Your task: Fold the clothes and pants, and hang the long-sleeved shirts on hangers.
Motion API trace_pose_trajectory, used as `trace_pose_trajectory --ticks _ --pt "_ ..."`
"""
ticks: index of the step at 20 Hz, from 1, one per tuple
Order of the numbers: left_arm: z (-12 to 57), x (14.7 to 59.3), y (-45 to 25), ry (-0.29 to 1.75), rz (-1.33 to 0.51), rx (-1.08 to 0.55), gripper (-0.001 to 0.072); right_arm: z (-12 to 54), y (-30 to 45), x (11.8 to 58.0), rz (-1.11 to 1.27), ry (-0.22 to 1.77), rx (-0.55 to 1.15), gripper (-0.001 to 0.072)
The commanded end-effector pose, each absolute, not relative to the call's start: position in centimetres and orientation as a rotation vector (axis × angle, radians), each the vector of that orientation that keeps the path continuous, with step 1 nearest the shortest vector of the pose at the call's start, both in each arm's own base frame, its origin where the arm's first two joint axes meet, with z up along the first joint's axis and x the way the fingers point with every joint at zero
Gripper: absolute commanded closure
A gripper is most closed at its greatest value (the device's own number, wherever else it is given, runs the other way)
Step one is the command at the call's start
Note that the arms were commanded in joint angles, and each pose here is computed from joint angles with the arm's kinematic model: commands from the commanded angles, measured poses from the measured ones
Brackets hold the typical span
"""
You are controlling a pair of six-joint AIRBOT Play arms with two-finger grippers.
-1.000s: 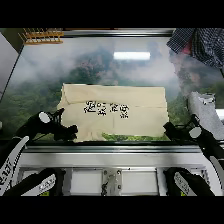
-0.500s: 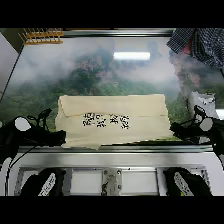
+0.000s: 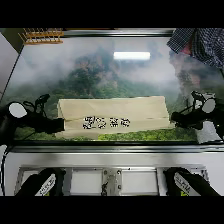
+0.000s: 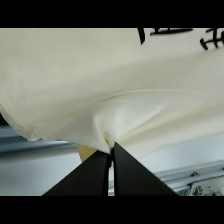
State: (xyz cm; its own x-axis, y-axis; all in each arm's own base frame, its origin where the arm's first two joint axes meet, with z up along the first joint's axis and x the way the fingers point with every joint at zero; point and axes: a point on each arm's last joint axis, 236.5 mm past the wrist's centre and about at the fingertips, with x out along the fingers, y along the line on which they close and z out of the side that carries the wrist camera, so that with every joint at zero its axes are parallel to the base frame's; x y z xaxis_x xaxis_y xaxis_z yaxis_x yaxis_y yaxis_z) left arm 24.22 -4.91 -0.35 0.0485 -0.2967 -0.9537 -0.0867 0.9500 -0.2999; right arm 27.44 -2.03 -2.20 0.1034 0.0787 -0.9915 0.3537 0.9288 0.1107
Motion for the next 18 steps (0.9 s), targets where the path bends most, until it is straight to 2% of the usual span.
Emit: trace_pose_trajectory --ticks 1,6,9,10,11,12,13,14,16,17,18 --pt "-0.7 29.6 -4.0 1.493 -0.167 -0.294 0.07 -2.5 -1.5 32.2 -0.177 1.459 0.328 0.0706" --pt "-2.8 35.7 -3.4 1.494 -0.179 -0.281 0.07 -3.9 -1.2 39.0 -0.152 1.433 0.319 0.0705" --pt "-3.7 38.9 -3.2 1.484 -0.177 -0.287 0.0698 -4.1 -0.6 43.4 -0.129 1.326 0.369 0.0701" --pt "-3.8 40.3 -2.9 1.464 -0.171 -0.291 0.0515 -3.6 -0.3 45.1 -0.116 1.261 0.4 0.0694" --pt "-3.6 41.8 -2.7 1.438 -0.155 -0.304 0.022 -2.9 0.1 46.7 -0.102 1.191 0.437 0.0678" --pt "-3.1 43.3 -2.5 1.403 -0.128 -0.328 0.014 -2.1 0.5 47.9 -0.087 1.14 0.467 0.0499" --pt "-2.4 44.4 -2.5 1.372 -0.123 -0.332 0.014 -1.3 0.7 48.7 -0.061 1.103 0.461 0.0193" --pt "-1.5 45.2 -2.6 1.346 -0.132 -0.339 0.014 -0.6 0.6 48.8 -0.031 1.09 0.419 0.0097" --pt "-0.4 45.6 -3.3 1.313 -0.156 -0.364 0.0146 -0.5 -0.5 47.5 0.017 1.129 0.331 0.0097" --pt "-0.3 45.4 -3.6 1.304 -0.157 -0.362 0.0276 -1.1 -1.4 46.2 0.04 1.181 0.295 0.0096" --pt "-0.5 45.0 -3.9 1.295 -0.156 -0.358 0.0455 -2.0 -2.5 44.8 0.049 1.232 0.284 0.0097"
